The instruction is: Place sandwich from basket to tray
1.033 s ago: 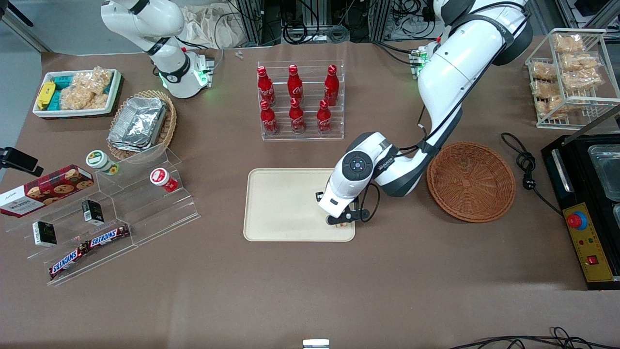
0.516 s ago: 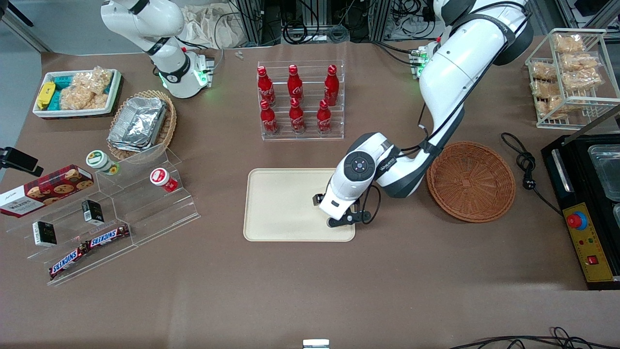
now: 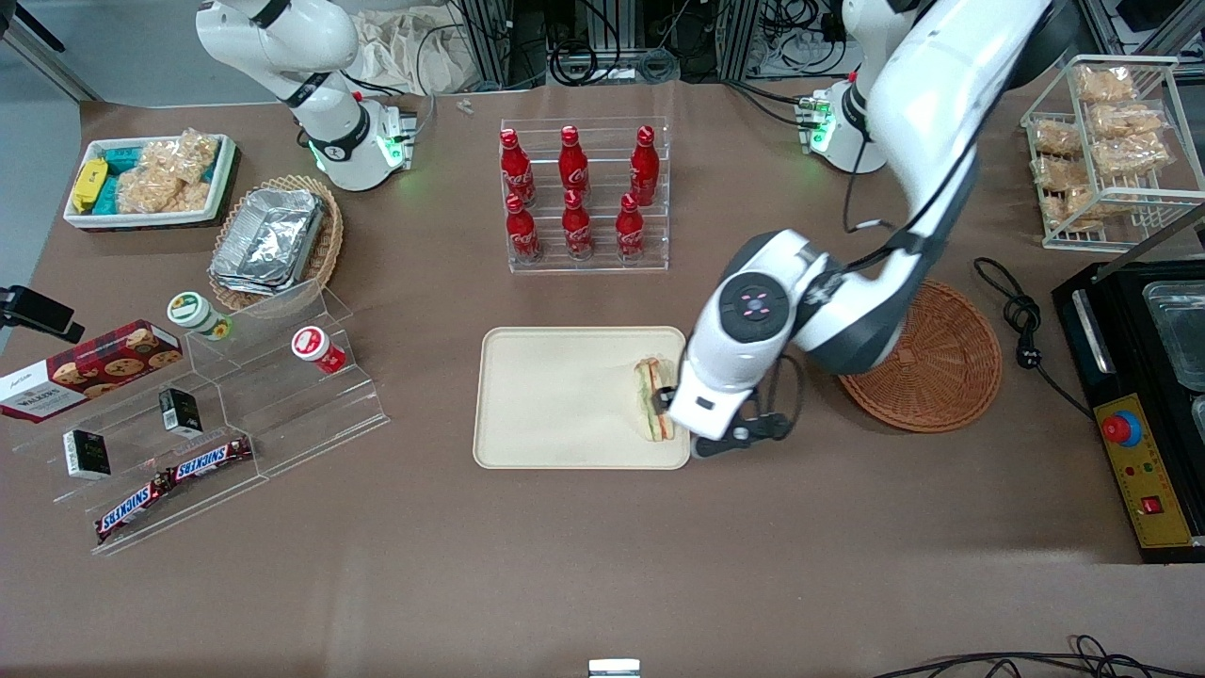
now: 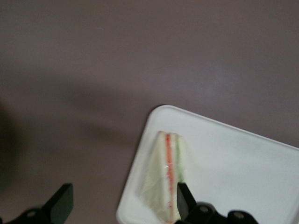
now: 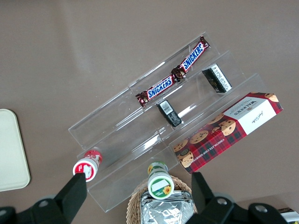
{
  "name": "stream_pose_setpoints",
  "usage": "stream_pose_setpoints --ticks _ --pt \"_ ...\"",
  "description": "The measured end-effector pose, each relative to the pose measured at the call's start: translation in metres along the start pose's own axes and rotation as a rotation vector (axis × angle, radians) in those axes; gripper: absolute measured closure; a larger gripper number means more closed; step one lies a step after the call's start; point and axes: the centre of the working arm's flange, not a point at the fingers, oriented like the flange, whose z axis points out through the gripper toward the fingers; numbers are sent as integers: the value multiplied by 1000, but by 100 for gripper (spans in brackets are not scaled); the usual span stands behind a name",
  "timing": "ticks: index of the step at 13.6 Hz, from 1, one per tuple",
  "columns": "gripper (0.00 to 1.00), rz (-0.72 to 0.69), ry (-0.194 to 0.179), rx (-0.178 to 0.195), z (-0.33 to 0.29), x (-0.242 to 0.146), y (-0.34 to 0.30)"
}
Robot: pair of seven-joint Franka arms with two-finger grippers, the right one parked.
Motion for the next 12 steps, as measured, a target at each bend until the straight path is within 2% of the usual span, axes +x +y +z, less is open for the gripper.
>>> stream_pose_setpoints --ticks 3,4,6,7,12 --pt "0 -19 25 40 -64 13 -40" --pt "0 0 16 45 -77 14 -53" --pt "0 54 -18 29 -96 27 -98" --pt "0 83 -24 27 -106 37 -130" --pt "0 231 -59 64 -151 60 -259"
